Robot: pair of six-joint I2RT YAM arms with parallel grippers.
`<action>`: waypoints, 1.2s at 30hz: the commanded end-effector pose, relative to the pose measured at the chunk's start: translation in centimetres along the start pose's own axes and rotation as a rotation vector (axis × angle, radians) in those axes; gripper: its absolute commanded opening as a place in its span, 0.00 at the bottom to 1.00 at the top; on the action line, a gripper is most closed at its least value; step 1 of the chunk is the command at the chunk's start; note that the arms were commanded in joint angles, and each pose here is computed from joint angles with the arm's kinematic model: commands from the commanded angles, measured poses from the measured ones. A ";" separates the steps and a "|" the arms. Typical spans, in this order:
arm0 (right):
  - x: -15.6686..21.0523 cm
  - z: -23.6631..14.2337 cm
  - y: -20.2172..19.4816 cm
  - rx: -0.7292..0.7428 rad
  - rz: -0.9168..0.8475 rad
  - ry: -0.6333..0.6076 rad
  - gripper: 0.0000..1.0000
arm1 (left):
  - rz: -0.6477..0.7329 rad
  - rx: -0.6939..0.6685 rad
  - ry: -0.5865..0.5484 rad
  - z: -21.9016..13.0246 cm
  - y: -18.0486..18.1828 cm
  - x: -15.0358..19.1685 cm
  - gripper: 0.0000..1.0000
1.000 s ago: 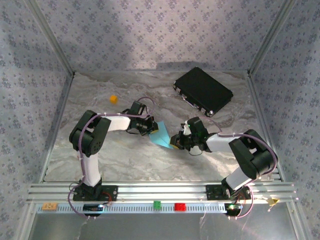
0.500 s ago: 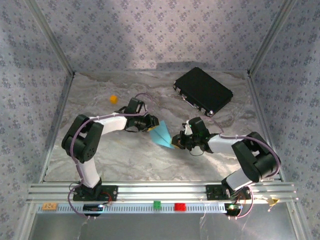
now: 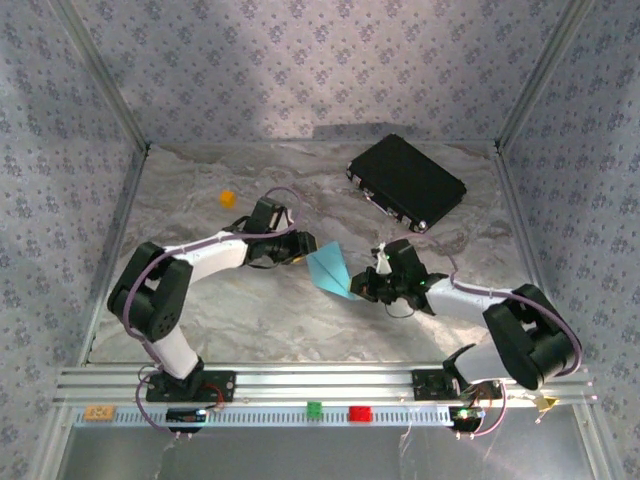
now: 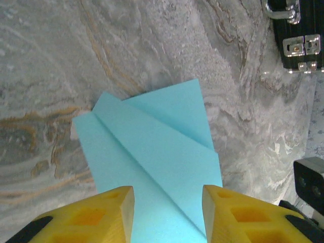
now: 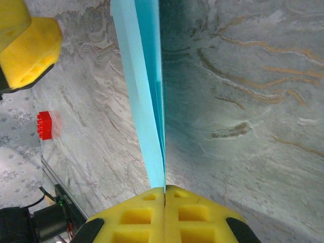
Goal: Fold a paper plane with a square sheet of paper (pick it up from the middle)
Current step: Turn over the paper at the center of the table.
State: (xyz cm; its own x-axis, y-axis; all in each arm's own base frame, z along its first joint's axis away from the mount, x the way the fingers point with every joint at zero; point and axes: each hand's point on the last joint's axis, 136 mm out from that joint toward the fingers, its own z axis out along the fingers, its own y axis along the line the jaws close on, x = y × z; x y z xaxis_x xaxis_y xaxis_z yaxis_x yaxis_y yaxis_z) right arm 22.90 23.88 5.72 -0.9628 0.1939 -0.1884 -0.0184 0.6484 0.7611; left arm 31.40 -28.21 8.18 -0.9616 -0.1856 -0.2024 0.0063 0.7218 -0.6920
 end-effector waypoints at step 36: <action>-0.8 -9.6 -0.4 0.439 -0.096 -0.328 0.04 | 0.044 -0.048 -0.161 -7.9 0.2 2.6 0.49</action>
State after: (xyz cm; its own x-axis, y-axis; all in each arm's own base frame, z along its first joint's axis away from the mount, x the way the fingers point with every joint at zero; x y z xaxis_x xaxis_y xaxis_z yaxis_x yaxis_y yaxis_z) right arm 21.88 18.47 11.14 -0.8381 0.2204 -0.4990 -0.0410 0.8866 0.4606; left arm 26.98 -23.59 11.82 -0.9082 -0.2522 -0.3341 0.0280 0.7598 -0.6495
